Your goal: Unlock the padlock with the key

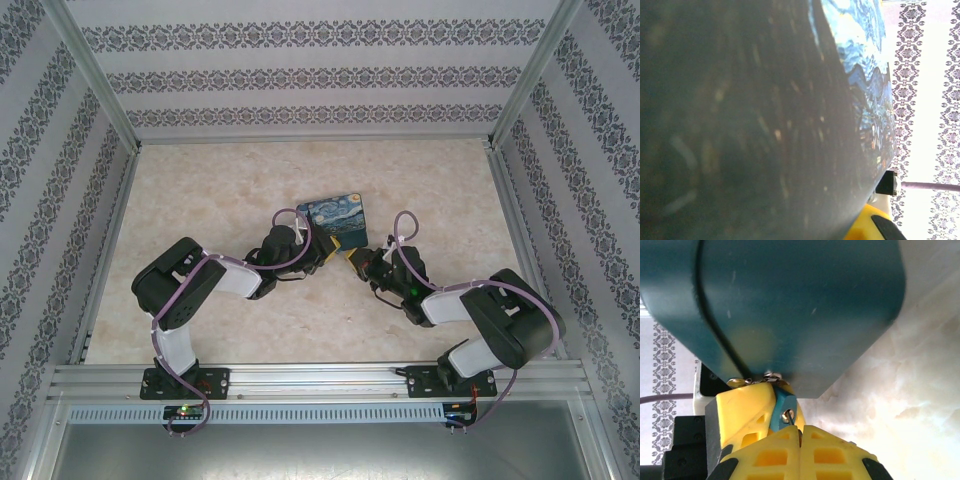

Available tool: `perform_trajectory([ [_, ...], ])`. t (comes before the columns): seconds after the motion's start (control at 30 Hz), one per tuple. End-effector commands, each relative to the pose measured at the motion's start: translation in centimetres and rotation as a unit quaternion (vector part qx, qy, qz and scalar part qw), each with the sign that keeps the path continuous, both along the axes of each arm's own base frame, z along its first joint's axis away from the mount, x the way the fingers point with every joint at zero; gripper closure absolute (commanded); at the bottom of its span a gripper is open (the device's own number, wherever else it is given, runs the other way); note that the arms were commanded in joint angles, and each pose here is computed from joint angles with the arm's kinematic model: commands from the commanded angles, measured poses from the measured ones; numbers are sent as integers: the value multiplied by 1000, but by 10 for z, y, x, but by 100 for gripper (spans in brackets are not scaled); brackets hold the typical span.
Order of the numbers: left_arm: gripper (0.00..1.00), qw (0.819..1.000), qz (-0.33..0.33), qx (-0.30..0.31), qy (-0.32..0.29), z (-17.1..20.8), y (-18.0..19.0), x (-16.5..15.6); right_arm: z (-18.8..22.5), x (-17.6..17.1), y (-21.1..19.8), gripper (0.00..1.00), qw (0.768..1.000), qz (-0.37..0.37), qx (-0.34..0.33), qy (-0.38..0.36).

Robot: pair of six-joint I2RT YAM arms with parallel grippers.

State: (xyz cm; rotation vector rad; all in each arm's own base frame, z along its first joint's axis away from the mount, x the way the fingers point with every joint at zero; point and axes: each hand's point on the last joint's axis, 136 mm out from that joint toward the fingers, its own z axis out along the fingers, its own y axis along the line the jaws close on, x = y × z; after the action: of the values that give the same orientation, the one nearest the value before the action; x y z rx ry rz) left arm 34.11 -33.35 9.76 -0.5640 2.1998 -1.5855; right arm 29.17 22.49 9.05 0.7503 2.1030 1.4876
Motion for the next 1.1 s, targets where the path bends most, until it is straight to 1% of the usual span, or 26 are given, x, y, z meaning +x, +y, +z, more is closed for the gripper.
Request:
perform_trajectory([
  [0.0, 100, 999, 2, -31, -31, 21, -3, 10, 22, 6, 11, 100, 999, 9, 22, -29],
  [0.27, 100, 999, -1, -36, -31, 23, -5, 10, 25, 6, 12, 100, 999, 8, 23, -32],
  [0.4, 100, 998, -5, -52, -27, 29, -8, 9, 23, 10, 8, 100, 999, -1, 25, -31],
  [0.73, 100, 993, -3, -114, -27, 55, -15, 10, 38, 25, 6, 100, 997, -6, 68, -36],
  [0.9, 100, 991, -4, -133, -28, 64, -17, 10, 38, 29, 1, 100, 996, -11, 80, -24],
  [0.93, 100, 990, -6, -136, -30, 67, -18, 10, 49, 36, 3, 100, 995, -11, 89, -34],
  [1.07, 100, 990, -13, -135, -29, 69, -20, 7, 53, 42, 0, 100, 994, -10, 104, -32],
])
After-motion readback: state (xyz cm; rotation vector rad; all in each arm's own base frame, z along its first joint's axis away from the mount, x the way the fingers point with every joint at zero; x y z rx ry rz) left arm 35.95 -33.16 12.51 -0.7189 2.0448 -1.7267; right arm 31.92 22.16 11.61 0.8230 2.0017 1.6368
